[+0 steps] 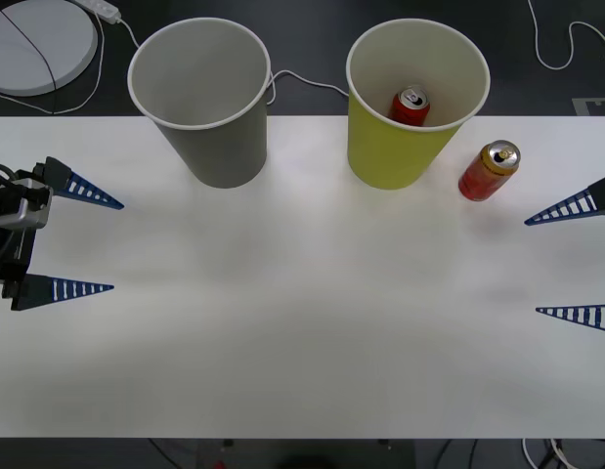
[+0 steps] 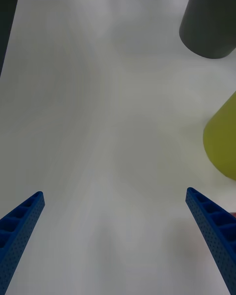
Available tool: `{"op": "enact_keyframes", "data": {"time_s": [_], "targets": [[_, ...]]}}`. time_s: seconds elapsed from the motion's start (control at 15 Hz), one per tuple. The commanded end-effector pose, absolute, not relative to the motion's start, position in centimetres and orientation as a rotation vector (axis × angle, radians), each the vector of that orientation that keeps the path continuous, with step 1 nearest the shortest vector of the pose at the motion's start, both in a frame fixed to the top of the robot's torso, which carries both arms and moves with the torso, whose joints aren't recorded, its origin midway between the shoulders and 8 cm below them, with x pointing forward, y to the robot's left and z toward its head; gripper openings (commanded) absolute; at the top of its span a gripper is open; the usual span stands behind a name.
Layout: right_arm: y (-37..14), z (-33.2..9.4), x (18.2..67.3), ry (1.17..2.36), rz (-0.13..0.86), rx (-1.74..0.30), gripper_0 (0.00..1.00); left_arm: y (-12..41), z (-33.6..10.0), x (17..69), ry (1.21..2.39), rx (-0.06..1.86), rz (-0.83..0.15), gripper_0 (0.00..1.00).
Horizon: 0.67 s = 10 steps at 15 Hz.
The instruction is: Put the can into the green bin and the plastic bottle into the gray bin
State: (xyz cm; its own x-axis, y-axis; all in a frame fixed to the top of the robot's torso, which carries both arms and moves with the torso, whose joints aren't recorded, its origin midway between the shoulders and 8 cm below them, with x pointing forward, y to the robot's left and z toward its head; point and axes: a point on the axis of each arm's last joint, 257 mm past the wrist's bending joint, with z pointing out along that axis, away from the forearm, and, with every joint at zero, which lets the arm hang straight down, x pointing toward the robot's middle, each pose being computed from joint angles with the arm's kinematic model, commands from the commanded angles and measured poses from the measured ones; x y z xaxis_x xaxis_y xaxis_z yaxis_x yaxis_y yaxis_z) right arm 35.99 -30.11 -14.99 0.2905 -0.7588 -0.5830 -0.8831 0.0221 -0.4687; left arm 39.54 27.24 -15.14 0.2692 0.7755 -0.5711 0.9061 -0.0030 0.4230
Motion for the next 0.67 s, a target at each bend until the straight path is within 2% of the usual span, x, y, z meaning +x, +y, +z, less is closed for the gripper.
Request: {"op": "enact_keyframes", "data": {"time_s": [0.07,0.2,0.47,0.67], "targets": [[-30.1,-15.0,36.0,1.492,0.195,-1.756,1.00,27.2,-15.1,39.5,1.531,1.799,-0.223,1.00],[-30.1,-15.0,36.0,1.492,0.195,-1.756,1.00,27.2,-15.1,39.5,1.531,1.799,-0.223,1.00],[-29.3,-16.3,34.6,1.508,0.334,-1.737,1.00,27.2,-15.1,39.5,1.531,1.799,-0.223,1.00],[-30.0,-16.2,34.9,1.523,0.367,-1.697,1.00,27.2,-15.1,39.5,1.531,1.799,-0.223,1.00]]}}
